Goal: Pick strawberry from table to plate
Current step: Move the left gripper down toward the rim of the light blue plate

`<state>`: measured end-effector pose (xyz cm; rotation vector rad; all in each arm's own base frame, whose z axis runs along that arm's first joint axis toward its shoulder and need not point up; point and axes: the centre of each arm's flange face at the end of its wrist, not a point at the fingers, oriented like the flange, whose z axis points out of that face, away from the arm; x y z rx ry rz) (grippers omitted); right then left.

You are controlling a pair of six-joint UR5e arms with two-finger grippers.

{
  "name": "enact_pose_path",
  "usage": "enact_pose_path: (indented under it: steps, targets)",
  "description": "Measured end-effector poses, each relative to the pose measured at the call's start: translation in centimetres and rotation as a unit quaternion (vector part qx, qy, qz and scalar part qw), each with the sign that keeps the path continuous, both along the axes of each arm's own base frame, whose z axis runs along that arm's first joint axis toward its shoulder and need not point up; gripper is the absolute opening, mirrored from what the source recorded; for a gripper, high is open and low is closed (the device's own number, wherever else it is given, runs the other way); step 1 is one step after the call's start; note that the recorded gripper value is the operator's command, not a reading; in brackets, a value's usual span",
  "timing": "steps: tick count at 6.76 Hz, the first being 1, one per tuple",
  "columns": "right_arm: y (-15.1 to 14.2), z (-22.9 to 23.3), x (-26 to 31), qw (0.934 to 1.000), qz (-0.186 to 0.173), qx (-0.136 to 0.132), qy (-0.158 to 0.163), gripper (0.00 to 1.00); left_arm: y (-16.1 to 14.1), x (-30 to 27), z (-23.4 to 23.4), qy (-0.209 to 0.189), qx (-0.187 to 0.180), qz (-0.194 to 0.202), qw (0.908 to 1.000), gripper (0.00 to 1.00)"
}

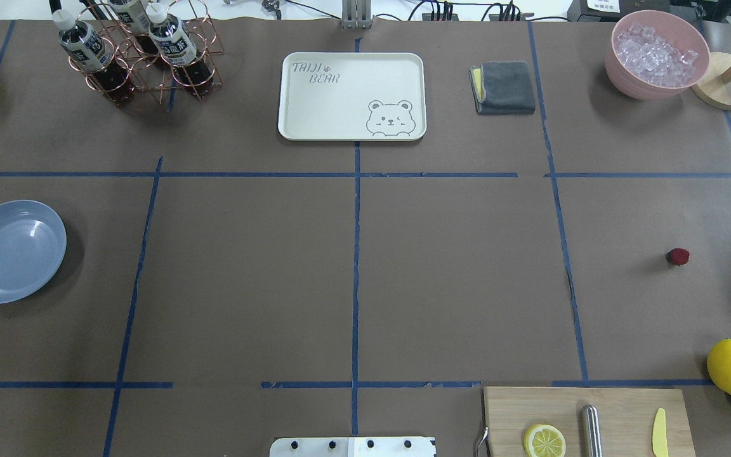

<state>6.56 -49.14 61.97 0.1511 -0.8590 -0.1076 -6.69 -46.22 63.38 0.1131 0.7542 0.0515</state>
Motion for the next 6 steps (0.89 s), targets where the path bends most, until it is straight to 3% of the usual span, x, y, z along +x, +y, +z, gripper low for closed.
enact_pose_path:
  steps: [2,6]
  targets:
    - [0.1,-0.5,0.0,1.0,0.0,0.004,0.001,1.0,0.1,3.9,-0.3,0.012,-0.005,-0.026,0.9996,1.0]
    - [-0.2,-1.5,-1.0,0.9999,0.013,-0.011,-0.005,1.0,3.3,10.4,3.1,0.048,-0.011,-0.051,0.9975,1.0]
